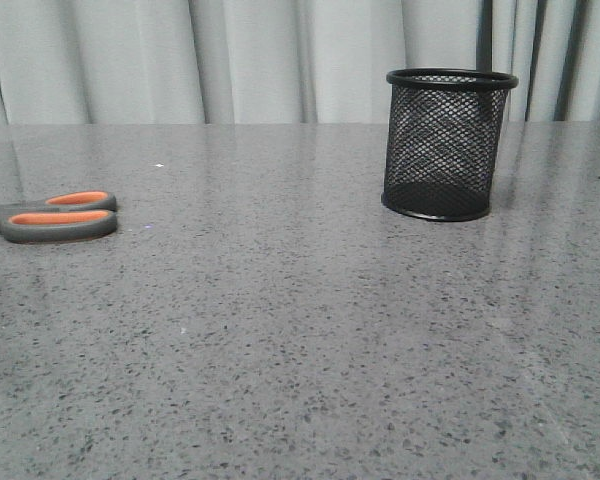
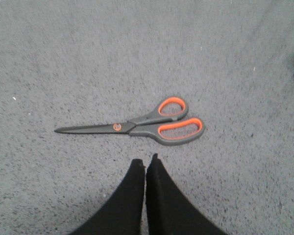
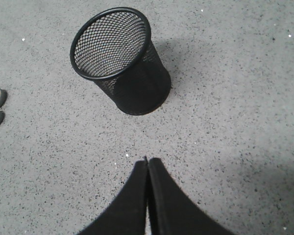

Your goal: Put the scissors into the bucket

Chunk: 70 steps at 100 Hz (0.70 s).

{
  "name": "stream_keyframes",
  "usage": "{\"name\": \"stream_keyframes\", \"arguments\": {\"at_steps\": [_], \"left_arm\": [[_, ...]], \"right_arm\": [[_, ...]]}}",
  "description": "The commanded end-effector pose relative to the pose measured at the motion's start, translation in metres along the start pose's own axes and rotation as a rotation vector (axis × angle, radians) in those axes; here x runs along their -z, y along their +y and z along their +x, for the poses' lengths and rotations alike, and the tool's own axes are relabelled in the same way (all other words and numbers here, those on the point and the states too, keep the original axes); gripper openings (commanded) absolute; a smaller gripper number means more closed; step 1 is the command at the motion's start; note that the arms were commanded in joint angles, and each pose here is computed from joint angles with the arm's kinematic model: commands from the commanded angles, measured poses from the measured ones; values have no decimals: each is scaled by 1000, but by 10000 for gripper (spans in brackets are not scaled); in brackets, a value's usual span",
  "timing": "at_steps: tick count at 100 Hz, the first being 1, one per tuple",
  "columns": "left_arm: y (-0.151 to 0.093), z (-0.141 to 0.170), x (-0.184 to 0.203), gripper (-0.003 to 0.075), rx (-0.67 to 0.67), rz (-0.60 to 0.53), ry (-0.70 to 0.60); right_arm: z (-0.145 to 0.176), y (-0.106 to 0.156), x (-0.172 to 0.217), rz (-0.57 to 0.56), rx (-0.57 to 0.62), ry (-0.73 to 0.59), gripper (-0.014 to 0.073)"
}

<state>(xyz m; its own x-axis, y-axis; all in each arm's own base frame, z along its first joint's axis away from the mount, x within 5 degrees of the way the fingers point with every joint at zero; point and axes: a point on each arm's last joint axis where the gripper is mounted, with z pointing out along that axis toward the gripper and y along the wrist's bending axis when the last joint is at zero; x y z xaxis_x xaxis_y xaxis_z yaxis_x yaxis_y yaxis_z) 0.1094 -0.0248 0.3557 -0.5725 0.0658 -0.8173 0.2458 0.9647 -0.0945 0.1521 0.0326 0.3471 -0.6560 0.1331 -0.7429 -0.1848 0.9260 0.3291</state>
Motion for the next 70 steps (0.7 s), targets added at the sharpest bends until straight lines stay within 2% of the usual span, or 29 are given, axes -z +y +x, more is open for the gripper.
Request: {"name": "stream_keyframes", "arguments": {"at_steps": [1,6,13,25,32,55,70], "left_arm": [[-3,-15,-6,-13,-11,50,-42],[-4,-17,-13,20,-29,72,-24],[-2,-21,-22,119,-48,84,0],[1,-30,-36,399,-106,85,37],[4,-38,-45,496,-138,86,60],[11,-70,-78,456,-320,133,178],[19,-86,-107,457,-512,193,298]], "right_arm": [[-15,4,4,-19,30,-67,-23],[-15,5,1,-34,43,-57,23],[-15,5,-4,-58,52,-27,127],[-15,4,-11,-67,37,1,348],[-15,3,-14,-70,30,13,412],[-15,3,-14,-71,30,14,415],[-15,3,-14,-72,55,16,415]]}}
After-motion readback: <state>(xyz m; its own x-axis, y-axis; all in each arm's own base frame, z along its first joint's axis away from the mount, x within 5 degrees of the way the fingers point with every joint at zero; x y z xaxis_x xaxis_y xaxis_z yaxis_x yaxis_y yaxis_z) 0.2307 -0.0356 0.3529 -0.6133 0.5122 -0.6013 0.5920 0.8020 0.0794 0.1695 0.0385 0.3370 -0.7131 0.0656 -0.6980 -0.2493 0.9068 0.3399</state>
